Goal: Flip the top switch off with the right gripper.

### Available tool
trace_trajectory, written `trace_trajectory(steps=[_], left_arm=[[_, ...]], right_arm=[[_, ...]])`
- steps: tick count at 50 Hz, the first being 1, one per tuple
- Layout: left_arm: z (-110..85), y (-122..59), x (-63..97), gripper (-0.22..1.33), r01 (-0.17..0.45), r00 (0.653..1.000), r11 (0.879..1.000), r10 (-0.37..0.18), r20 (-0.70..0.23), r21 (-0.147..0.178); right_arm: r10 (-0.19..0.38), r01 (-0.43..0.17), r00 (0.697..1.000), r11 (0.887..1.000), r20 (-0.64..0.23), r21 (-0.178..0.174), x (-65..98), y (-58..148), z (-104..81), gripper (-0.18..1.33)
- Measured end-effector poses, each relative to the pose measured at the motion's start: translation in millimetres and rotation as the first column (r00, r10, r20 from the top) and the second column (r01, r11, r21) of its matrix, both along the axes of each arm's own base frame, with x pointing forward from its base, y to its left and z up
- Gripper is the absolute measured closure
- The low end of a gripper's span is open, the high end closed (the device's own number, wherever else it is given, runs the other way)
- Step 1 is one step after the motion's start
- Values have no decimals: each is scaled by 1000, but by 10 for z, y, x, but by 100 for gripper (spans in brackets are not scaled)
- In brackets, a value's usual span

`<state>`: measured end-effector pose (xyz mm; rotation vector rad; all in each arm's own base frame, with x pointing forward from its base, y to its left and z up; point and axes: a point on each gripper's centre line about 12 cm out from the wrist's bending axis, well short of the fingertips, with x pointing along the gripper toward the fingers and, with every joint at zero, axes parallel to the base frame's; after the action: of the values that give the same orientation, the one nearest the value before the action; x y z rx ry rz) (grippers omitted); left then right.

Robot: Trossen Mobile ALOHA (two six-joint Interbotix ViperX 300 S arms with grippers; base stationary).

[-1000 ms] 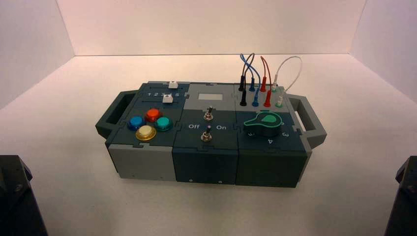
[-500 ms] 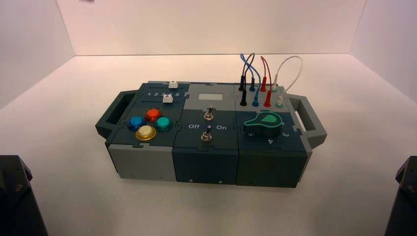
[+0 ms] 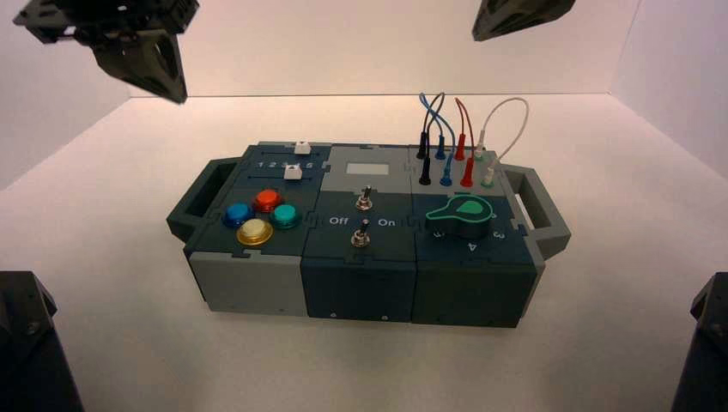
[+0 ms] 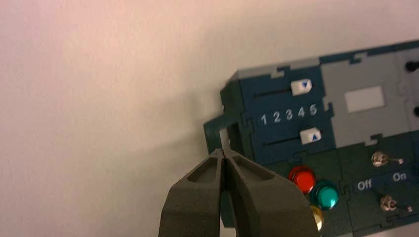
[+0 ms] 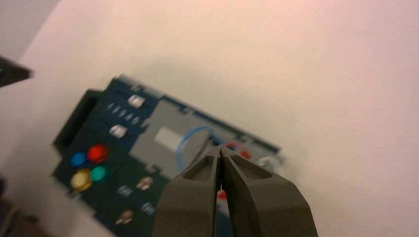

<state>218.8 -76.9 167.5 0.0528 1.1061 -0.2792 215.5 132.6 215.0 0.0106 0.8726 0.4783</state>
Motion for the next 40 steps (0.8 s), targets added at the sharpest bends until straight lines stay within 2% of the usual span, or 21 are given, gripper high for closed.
trace_trajectory(steps=[4,5,6,10,19,29,37,40], left_arm=[[0,0,0,128,0,1000,1000,0,0,0],[-50,-5,4,128,0,999,1000,0,-35,7],[-76,-12,11,128,3,999,1000,-2,-52,12],[-108,-21,18,128,1,997,1000,0,-74,15],[-161,-99,46,128,-4,994,1000,4,-111,5],[-225,-127,63,128,-26,989,1000,26,-147,4],[-270,-142,62,128,-44,984,999,44,-172,3],[-307,-149,65,128,-52,981,999,52,-189,5]], right_arm=[[0,0,1000,1000,0,0,0,0,0,129],[-6,8,999,999,-43,38,-27,60,-29,129],[-15,18,998,999,-60,49,-34,64,-54,129],[-18,23,997,998,-81,60,-55,77,-90,129],[39,-34,992,998,-120,43,-208,163,-231,129],[34,-27,985,999,-166,47,-261,164,-307,129],[29,-18,971,999,-237,48,-293,187,-377,129],[29,-20,956,999,-292,34,-290,218,-443,129]])
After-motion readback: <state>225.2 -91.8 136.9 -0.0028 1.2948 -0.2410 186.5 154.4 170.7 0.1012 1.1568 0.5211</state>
